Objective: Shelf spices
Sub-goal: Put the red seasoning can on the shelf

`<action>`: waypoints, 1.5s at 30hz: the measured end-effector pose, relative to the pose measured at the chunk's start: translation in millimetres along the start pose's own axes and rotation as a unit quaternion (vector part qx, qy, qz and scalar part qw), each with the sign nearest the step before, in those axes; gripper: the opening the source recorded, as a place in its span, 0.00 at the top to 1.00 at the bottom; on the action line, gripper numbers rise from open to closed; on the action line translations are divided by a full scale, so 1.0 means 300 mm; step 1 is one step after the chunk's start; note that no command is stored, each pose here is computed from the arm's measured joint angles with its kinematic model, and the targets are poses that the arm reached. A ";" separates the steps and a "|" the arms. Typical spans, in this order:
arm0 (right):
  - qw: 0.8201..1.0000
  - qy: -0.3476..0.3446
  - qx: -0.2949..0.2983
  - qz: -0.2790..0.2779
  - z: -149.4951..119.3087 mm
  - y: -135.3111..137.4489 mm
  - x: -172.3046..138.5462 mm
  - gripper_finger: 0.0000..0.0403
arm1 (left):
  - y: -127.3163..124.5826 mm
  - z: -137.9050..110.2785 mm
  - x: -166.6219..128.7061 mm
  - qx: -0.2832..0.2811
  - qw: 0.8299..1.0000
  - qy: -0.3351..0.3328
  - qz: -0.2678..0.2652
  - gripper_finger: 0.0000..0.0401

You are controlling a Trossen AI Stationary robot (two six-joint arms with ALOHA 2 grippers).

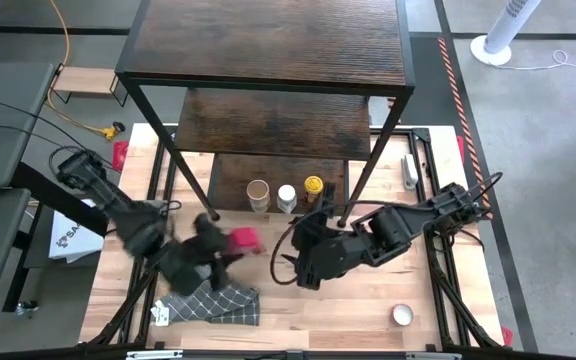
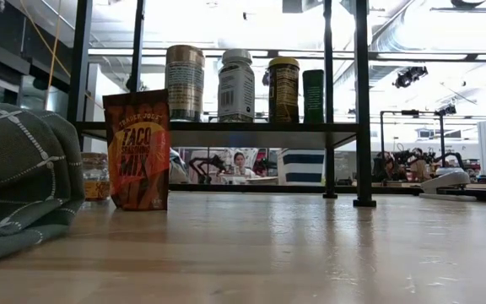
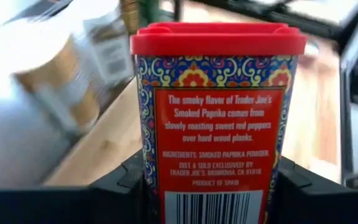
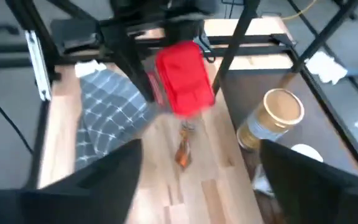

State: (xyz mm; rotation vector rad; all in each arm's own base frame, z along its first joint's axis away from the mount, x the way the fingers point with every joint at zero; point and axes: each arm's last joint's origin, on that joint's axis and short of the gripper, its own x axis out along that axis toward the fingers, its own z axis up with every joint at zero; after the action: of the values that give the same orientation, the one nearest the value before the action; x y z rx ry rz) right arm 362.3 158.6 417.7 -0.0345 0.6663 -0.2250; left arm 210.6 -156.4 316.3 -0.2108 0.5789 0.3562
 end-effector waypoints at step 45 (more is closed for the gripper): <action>0.987 0.029 0.049 -0.147 -0.001 -0.159 0.059 0.09 | 0.238 -0.241 0.433 -0.189 0.883 -0.209 0.376 0.18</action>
State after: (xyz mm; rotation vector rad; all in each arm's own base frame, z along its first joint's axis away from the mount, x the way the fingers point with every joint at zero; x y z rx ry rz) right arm 366.3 108.4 411.7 -0.0330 0.7074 -0.5447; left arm 248.3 -77.1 176.6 -0.2697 0.1288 1.2458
